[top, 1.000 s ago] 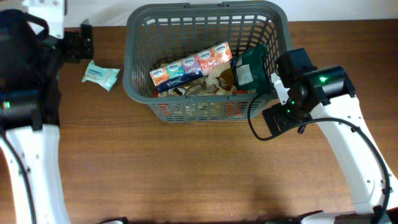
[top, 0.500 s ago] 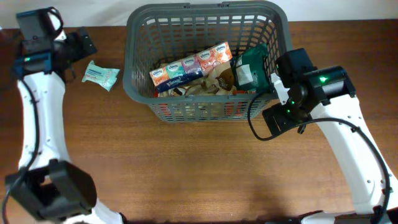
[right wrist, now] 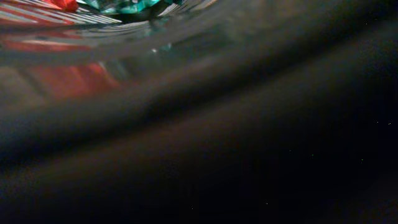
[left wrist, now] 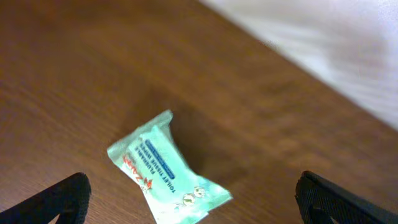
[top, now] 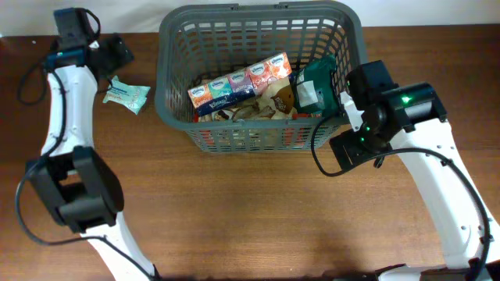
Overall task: Pack container
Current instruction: 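Move the left gripper to the mint-green wet-wipes pack and grasp it, then lift the wipes pack and drop it into the basket with the left gripper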
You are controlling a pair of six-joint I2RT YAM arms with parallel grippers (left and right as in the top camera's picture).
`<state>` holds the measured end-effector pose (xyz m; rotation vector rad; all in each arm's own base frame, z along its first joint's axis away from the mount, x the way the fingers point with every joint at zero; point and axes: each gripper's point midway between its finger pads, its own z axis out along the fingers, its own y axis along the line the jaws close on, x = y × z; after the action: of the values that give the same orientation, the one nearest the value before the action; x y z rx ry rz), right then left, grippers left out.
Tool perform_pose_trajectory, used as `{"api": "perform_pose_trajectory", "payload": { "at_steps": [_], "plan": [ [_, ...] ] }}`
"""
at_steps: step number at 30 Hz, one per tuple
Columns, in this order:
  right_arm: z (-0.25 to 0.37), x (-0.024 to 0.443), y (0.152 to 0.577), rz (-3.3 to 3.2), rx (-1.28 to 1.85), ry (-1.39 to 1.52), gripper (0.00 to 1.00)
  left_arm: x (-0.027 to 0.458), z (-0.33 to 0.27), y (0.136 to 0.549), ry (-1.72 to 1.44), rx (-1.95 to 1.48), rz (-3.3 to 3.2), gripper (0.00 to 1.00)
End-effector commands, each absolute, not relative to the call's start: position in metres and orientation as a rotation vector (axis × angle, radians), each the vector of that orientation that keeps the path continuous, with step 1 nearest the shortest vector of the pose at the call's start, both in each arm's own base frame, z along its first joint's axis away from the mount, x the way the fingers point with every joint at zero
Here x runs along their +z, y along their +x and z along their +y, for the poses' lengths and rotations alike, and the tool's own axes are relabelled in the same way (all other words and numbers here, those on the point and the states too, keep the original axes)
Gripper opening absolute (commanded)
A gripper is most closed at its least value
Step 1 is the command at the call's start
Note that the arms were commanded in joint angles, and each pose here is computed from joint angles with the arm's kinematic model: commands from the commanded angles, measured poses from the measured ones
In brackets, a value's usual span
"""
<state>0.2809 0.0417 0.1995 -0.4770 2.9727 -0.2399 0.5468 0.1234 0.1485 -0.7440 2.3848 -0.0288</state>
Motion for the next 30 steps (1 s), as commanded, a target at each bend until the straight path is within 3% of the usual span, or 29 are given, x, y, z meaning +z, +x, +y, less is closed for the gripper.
{"api": "perform_pose_trajectory", "payload": {
  "at_steps": [1,13,30],
  "plan": [
    [0.031,0.187,0.276,3.046,-0.294,-0.419,0.99,0.123,0.134,0.547,-0.871,0.003,2.394,0.99],
    [0.031,0.187,0.276,3.045,-0.295,-0.420,0.99,0.055,0.131,0.546,-0.997,-0.017,2.473,0.99],
    [0.032,0.187,0.276,3.045,-0.294,-0.420,0.99,0.020,0.128,0.547,-1.031,-0.039,2.509,0.99]
  ]
}}
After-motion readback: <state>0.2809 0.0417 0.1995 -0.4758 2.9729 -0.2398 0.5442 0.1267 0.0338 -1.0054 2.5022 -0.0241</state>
